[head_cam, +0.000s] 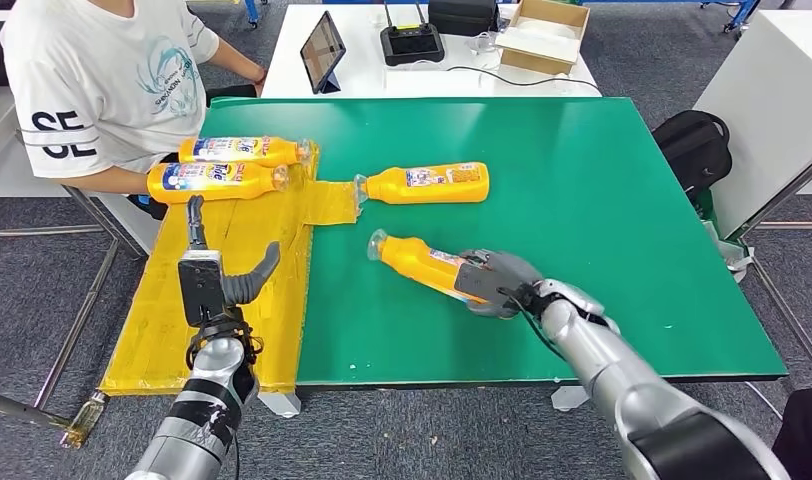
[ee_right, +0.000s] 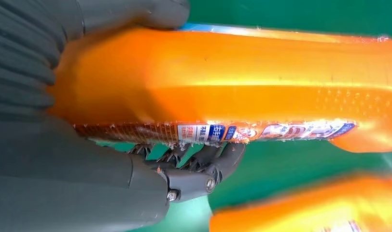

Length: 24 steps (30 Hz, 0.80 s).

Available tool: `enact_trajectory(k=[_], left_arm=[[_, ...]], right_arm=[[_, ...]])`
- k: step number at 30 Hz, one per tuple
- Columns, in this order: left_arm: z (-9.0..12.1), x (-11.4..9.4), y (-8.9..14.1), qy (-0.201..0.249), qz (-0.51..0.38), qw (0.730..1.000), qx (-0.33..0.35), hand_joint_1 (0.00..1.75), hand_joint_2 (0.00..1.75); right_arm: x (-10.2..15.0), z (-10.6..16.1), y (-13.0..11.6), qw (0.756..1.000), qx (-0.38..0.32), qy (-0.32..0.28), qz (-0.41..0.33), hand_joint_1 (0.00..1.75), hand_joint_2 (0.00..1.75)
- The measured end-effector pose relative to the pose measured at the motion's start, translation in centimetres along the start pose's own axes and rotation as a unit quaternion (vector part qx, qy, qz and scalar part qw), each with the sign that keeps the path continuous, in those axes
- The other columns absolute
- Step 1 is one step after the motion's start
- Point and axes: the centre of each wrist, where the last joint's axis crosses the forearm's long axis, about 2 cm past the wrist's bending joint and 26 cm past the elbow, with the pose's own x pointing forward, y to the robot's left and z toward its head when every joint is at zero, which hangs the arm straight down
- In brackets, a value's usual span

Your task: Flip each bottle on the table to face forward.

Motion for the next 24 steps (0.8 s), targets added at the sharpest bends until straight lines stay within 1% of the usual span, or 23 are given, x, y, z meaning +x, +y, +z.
enact_trajectory(k=[2,4,5,7,8,10,11,13,16,20,24], left_arm=[[0.6,-0.1,0.1,0.008,0.012,1.000,-0.010,0.00,1.75],[1.2,0.0,-0.1,0.025,0.038,0.999,-0.024,0.00,1.75],[1.5,0.1,-0.3,0.037,0.058,0.997,-0.033,0.00,1.75],[1.8,0.4,-0.8,0.063,0.104,0.991,-0.055,0.00,1.75],[1.9,0.6,-1.1,0.074,0.128,0.987,-0.070,0.00,1.75],[2.1,1.1,-1.8,0.087,0.170,0.976,-0.100,0.00,1.75],[2.1,1.4,-2.1,0.092,0.191,0.970,-0.117,0.00,1.75],[2.2,2.0,-2.7,0.098,0.230,0.957,-0.149,0.00,1.75],[2.5,2.7,-3.3,0.102,0.276,0.938,-0.184,0.00,1.75],[3.1,3.6,-3.8,0.104,0.348,0.903,-0.228,0.00,1.75],[3.7,5.1,-4.4,0.084,0.420,0.861,-0.273,0.00,1.75]], right_arm=[[1.0,0.7,2.0,0.993,-0.104,-0.044,-0.019,1.75,1.75],[2.9,1.6,3.2,0.969,-0.224,-0.093,-0.035,1.75,1.75],[4.0,2.1,3.4,0.952,-0.282,-0.115,-0.040,1.75,1.75],[5.7,3.1,3.2,0.914,-0.374,-0.155,-0.039,1.75,1.75],[6.4,3.6,2.9,0.894,-0.412,-0.175,-0.032,1.75,1.75],[7.1,4.5,2.4,0.860,-0.466,-0.207,-0.017,1.75,1.75],[7.3,4.9,2.2,0.847,-0.484,-0.218,-0.013,1.75,1.75],[7.5,5.6,2.1,0.832,-0.507,-0.227,-0.014,1.75,1.75],[7.5,6.1,2.1,0.822,-0.522,-0.226,-0.025,1.75,1.75],[7.3,6.2,2.5,0.822,-0.522,-0.223,-0.041,1.75,1.75],[7.0,6.1,3.8,0.841,-0.490,-0.223,-0.053,1.75,1.75]])
